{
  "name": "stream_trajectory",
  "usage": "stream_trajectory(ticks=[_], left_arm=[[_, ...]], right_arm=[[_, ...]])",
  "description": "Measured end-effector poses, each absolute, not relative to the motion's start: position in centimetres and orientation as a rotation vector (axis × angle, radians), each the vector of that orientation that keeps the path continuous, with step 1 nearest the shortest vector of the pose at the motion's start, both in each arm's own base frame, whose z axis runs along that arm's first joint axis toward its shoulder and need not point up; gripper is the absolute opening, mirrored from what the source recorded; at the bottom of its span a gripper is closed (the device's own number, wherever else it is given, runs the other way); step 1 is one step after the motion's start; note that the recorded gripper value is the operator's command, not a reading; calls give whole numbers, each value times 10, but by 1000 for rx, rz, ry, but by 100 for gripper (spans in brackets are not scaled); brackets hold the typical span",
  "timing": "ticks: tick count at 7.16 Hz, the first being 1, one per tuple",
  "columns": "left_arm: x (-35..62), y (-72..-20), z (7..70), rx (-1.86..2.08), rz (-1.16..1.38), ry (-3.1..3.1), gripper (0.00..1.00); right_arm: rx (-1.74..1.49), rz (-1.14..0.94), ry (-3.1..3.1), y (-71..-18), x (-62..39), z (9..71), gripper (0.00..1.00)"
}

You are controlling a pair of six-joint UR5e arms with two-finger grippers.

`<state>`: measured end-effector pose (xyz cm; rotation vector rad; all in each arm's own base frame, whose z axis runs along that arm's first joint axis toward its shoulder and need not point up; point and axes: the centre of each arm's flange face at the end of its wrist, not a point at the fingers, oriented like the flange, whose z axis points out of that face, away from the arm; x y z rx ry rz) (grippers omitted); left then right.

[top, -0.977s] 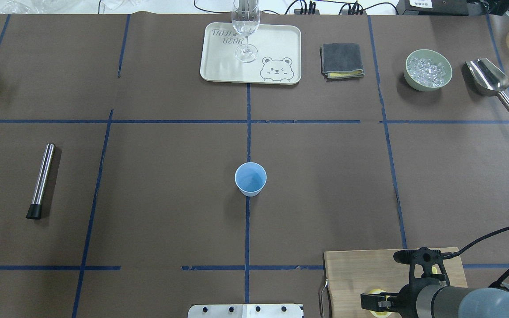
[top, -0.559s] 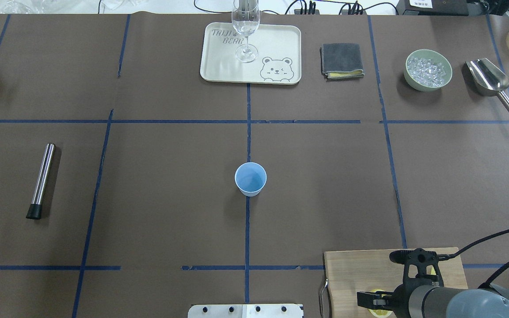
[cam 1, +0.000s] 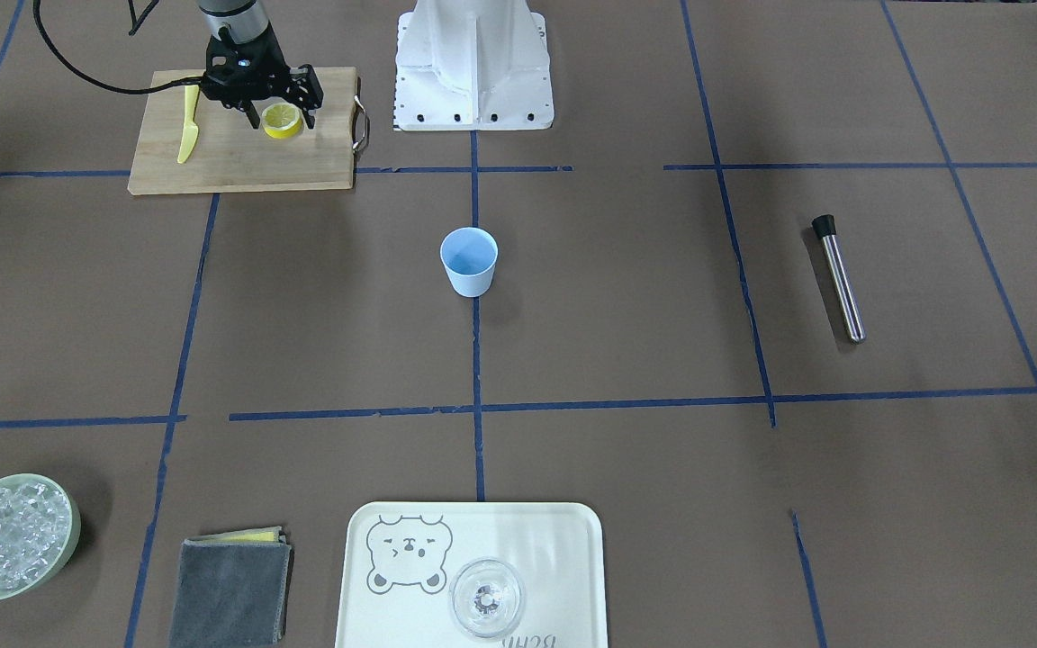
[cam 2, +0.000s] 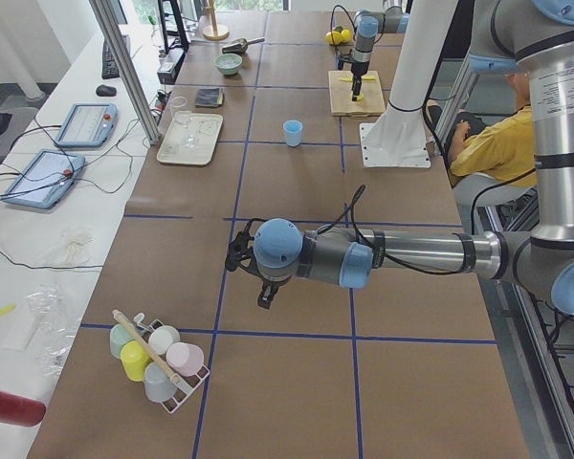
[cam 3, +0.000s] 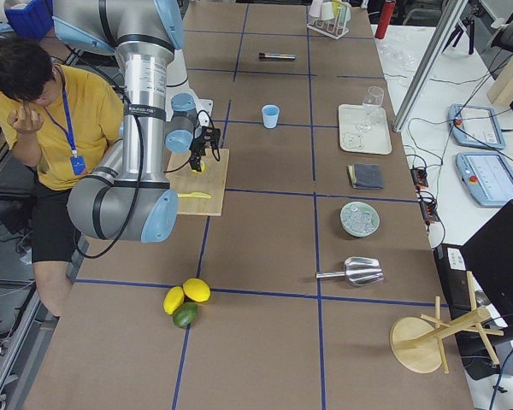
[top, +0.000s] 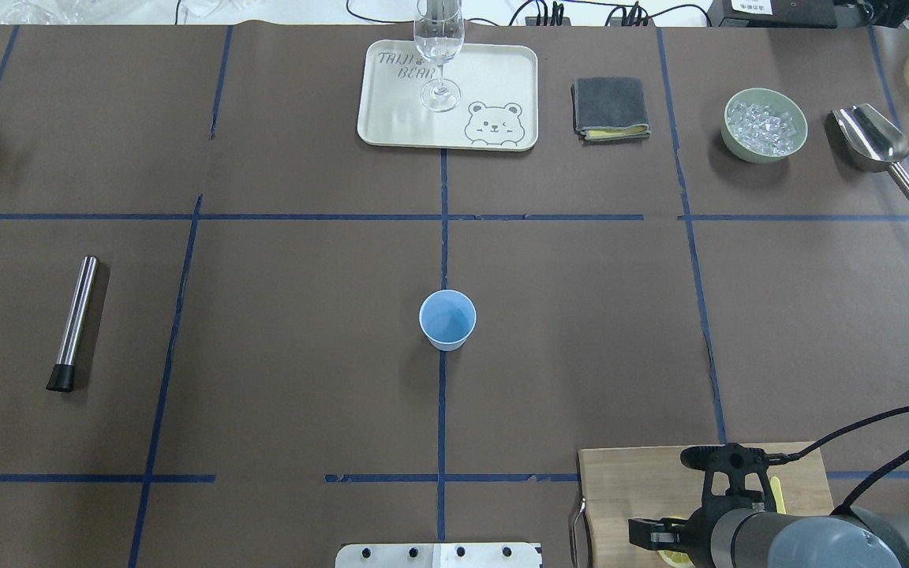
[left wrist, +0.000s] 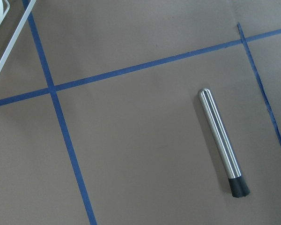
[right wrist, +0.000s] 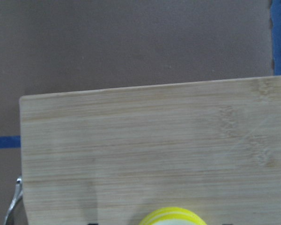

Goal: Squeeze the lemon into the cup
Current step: 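Close the right gripper on a yellow lemon slice and lift it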

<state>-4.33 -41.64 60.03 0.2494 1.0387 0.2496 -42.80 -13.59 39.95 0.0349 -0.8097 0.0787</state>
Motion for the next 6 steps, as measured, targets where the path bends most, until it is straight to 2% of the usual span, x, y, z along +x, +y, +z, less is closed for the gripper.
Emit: stream_trajectory(ticks=[4,5,6], left_arm=[[-43,-416,604,244,246,1040,100],[-44,-416,604,243,245,1041,100],[-44,-416,604,243,245,1041,100]], right_arm=[[22,80,-806,-131,-429,400,85],[19,78,-803,-128,-429,401,81],[18,76,-801,-127,-429,401,69]])
